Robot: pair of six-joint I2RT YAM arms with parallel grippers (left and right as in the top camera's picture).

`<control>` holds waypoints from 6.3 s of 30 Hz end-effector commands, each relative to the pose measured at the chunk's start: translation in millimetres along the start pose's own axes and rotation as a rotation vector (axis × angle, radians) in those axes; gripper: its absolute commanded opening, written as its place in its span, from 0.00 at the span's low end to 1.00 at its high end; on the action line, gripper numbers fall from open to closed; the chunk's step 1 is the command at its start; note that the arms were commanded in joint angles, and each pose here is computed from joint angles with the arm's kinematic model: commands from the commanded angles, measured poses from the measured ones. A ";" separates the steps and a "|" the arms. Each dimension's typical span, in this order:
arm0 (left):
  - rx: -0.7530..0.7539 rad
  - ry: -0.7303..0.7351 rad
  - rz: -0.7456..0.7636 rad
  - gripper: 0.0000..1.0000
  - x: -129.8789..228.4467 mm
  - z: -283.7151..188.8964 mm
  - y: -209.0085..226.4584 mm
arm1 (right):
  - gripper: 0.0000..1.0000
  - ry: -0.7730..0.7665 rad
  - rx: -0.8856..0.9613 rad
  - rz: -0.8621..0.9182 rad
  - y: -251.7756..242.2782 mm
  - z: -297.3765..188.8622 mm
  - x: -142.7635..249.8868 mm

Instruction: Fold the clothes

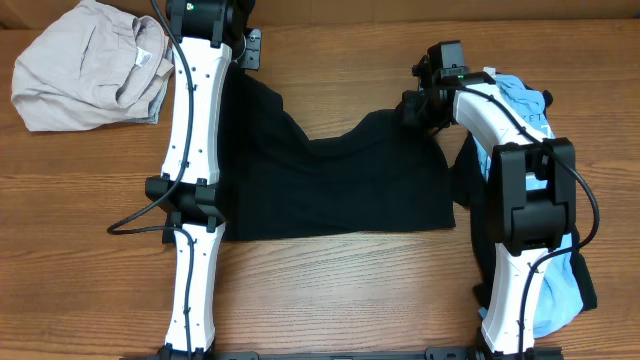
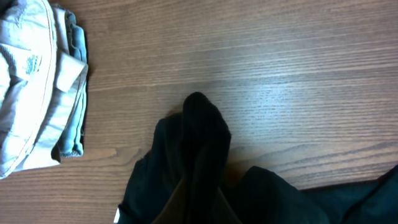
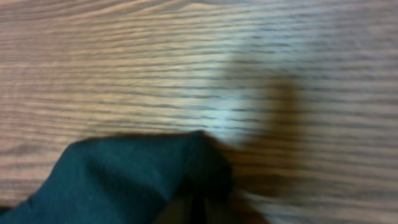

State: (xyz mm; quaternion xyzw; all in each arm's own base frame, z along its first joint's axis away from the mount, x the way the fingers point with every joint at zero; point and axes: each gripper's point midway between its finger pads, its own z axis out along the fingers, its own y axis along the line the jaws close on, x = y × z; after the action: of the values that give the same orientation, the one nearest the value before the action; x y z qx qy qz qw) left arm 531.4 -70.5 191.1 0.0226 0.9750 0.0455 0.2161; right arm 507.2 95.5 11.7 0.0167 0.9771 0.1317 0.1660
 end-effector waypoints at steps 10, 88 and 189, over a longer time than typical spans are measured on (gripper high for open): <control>-0.009 -0.050 -0.091 0.04 -7.5 -21.1 11.9 | 0.04 -0.058 -0.006 0.055 -4.0 -43.9 -34.2; -0.036 0.395 -0.211 1.00 146.2 21.8 83.6 | 0.62 0.397 0.161 0.306 -84.4 -81.2 180.8; -0.088 0.382 -0.244 1.00 147.7 23.1 129.2 | 0.04 0.106 0.048 0.224 -94.0 -169.7 97.4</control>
State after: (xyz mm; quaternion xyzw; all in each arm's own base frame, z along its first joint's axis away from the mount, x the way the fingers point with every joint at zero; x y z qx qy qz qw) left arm 405.0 71.2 108.2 -0.1203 0.9900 0.0730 0.0110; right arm 340.5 -33.2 53.8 0.1540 0.9810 0.1162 0.0181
